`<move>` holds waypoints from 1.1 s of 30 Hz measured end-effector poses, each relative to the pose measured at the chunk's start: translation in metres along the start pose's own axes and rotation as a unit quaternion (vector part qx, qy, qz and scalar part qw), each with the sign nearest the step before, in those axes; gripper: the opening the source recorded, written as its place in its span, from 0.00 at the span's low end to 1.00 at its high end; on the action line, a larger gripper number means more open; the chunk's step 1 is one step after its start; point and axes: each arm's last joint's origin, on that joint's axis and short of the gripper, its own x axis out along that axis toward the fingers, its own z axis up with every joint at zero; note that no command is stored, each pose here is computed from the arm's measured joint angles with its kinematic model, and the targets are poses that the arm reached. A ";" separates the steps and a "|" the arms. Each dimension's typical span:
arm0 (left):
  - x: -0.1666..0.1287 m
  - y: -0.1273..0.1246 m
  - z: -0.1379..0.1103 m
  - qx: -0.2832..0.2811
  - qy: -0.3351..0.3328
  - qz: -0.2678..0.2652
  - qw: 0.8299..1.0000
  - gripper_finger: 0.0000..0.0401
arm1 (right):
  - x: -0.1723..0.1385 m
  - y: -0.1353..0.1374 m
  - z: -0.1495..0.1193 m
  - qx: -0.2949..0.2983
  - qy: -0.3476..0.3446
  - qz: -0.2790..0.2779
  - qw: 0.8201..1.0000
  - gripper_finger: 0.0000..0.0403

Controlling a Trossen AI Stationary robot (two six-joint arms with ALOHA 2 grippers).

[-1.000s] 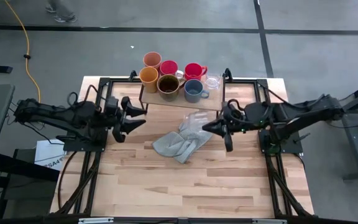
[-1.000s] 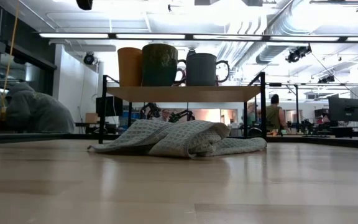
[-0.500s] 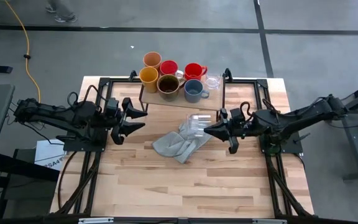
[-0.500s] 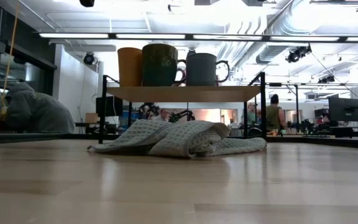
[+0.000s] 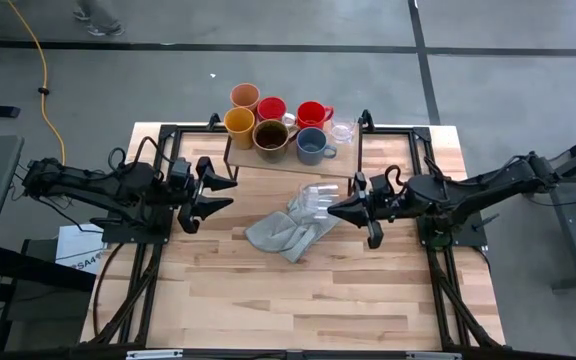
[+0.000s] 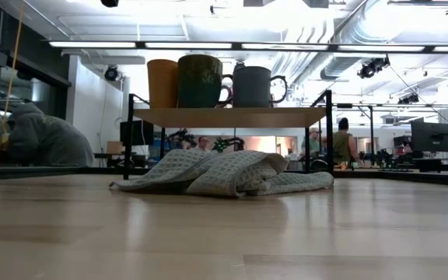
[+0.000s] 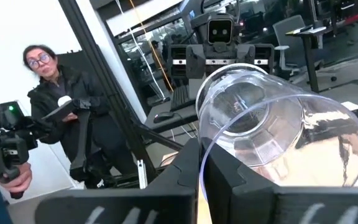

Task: Stack small to large cups/mugs on shelf
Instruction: Put the transparent mug on the shelf

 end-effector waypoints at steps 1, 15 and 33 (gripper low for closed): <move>0.000 0.000 0.000 0.000 0.000 0.000 1.000 0.56 | 0.000 0.000 0.000 0.000 0.000 0.000 1.000 0.00; 0.000 0.000 0.000 0.000 0.000 0.002 1.000 0.56 | 0.000 -0.001 -0.002 -0.005 0.011 -0.004 1.000 0.00; 0.000 0.000 0.000 0.000 0.000 0.002 1.000 0.56 | -0.004 -0.017 0.082 -0.054 0.260 -0.315 0.911 0.00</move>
